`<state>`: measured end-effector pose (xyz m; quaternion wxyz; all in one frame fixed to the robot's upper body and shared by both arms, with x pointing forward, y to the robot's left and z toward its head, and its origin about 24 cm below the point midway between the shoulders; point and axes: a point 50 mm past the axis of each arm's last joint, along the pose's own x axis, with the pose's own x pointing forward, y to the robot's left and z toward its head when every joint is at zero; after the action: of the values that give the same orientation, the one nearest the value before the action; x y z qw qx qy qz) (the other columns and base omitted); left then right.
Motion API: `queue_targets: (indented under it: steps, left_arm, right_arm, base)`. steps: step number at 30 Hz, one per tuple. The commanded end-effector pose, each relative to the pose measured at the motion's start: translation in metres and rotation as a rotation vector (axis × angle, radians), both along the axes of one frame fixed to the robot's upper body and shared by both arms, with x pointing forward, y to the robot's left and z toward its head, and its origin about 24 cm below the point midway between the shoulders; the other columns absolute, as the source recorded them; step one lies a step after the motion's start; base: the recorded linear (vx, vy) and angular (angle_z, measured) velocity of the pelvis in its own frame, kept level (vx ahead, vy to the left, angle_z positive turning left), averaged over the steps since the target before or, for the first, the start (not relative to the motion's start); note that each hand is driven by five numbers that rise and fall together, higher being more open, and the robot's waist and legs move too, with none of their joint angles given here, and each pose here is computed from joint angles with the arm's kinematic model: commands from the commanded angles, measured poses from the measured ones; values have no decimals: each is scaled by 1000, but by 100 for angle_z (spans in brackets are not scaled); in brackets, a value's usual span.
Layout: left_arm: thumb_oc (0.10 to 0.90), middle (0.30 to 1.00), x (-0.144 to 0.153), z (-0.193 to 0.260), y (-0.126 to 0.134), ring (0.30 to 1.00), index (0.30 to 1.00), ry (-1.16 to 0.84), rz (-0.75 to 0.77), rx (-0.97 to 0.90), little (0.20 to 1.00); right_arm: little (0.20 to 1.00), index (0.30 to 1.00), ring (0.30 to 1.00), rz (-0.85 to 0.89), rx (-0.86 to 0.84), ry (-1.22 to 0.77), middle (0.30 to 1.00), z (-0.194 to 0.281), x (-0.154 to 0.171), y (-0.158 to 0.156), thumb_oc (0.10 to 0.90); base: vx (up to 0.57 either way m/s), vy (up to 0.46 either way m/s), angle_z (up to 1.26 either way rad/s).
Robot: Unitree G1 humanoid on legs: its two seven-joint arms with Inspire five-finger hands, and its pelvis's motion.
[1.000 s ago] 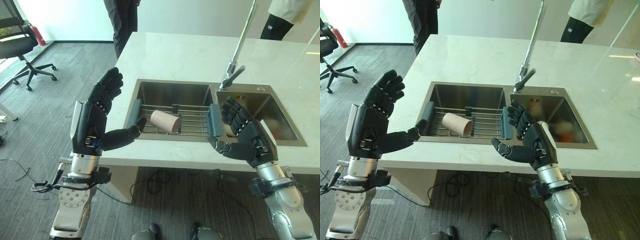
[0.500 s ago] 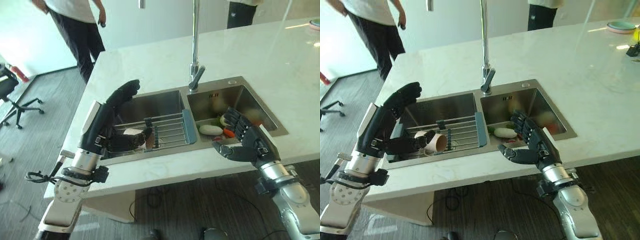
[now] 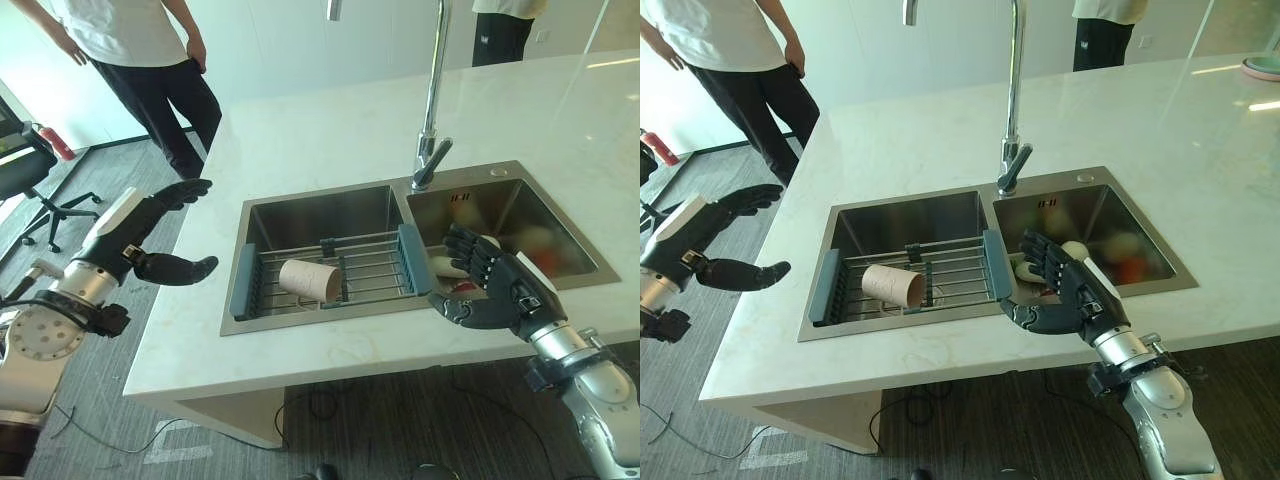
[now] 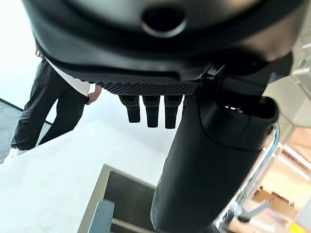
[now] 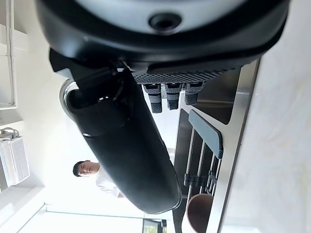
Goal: Place the dishes in the dishwasher.
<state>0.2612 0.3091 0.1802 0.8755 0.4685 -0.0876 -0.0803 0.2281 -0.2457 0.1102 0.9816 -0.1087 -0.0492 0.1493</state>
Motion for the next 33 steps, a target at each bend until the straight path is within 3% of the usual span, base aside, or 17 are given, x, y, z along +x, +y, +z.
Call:
queue_targets:
  steps: [1, 15, 33]
  left_arm:
    - [800, 900, 10, 59, -6, 900, 900, -173, -56, 90, 900]
    - [800, 900, 39, 63, -45, 900, 900, -57, -191, 190, 900]
    - [800, 900, 57, 14, -36, 900, 900, 152, -124, 310, 900]
  right_arm:
    - [900, 900, 900, 95, 26, -264, 900, 58, 13, 7, 800]
    - [900, 900, 900, 107, 5, -251, 900, 58, 15, 7, 800]
    - [900, 900, 900, 109, -19, -255, 900, 60, 15, 4, 800]
  base:
    - [25, 52, -12]
    - [12, -3, -12]
    - [-1, -4, -4]
